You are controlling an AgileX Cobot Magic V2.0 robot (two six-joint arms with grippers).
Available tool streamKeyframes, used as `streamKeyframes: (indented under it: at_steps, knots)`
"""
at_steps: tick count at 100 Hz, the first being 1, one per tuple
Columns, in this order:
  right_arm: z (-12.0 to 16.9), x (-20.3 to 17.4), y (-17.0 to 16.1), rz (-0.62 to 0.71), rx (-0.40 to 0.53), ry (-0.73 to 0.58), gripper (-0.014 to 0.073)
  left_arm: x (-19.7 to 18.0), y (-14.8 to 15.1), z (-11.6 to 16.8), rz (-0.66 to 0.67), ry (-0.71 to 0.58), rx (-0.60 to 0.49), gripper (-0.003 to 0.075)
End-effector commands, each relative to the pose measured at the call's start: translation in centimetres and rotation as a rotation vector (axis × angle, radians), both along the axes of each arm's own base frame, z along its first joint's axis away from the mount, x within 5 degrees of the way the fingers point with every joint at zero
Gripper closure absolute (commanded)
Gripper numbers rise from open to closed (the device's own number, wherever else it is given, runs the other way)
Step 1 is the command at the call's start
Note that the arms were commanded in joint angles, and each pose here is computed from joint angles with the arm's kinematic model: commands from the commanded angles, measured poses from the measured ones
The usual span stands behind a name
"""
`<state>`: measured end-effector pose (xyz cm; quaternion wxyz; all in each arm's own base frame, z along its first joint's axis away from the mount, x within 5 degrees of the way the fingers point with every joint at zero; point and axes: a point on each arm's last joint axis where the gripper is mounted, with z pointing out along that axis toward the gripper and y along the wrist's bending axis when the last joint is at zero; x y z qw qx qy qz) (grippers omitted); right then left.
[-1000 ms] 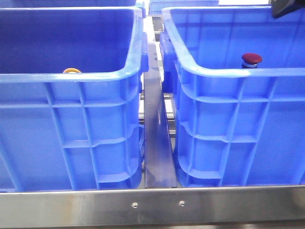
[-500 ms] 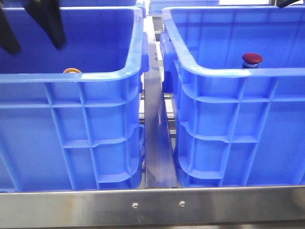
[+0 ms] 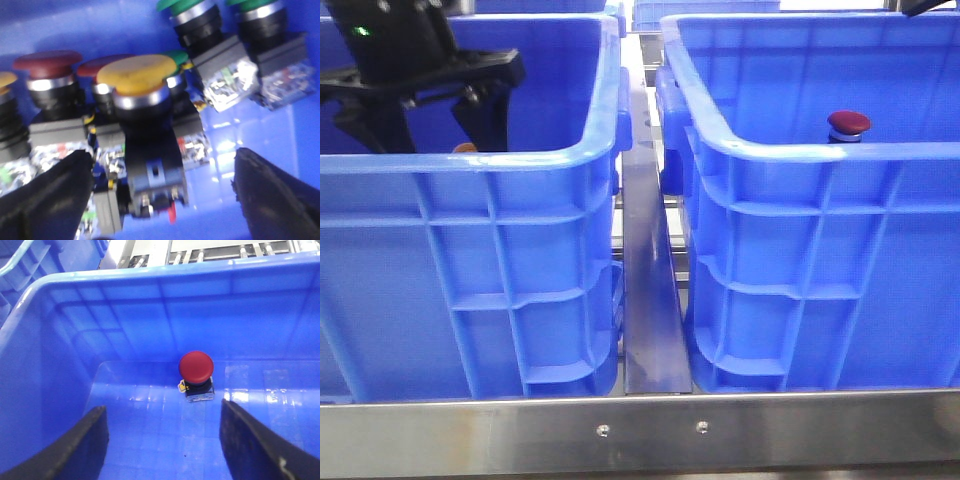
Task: Pick red and yellow buttons and place in box
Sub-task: 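Move the left gripper back down toward a yellow-capped button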
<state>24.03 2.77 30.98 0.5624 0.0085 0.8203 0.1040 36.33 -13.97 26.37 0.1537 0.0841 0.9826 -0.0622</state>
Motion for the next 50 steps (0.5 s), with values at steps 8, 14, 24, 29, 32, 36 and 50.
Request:
streamKeyframes:
  at_steps: [8, 14, 24, 29, 32, 36, 50]
  knots:
    - [1.64, -0.16, -0.33, -0.031, -0.009, -0.075, 0.01, 0.33, -0.06, 1.8, 0.018, -0.07, -0.042, 0.0177]
    - [1.64, -0.16, -0.33, -0.031, -0.009, -0.075, 0.01, 0.36, -0.07, 1.71, 0.018, -0.068, -0.042, 0.0196]
    - [1.64, -0.16, -0.33, -0.031, -0.009, -0.075, 0.01, 0.41, -0.08, 1.73, 0.018, -0.074, -0.044, 0.0297]
    - [1.64, -0.16, -0.33, -0.031, -0.009, -0.075, 0.01, 0.42, -0.09, 1.73, 0.018, -0.075, -0.044, 0.0371]
    - [1.64, -0.16, -0.33, -0.031, -0.009, -0.075, 0.01, 0.44, -0.09, 1.74, 0.018, -0.077, -0.045, 0.0427]
    - [1.64, -0.16, -0.33, -0.031, -0.009, -0.075, 0.01, 0.47, -0.1, 1.76, 0.023, -0.08, -0.048, 0.0481]
    - [1.64, -0.16, -0.33, -0.031, -0.009, -0.075, 0.01, 0.58, -0.14, 1.9, 0.025, -0.098, -0.055, 0.0654]
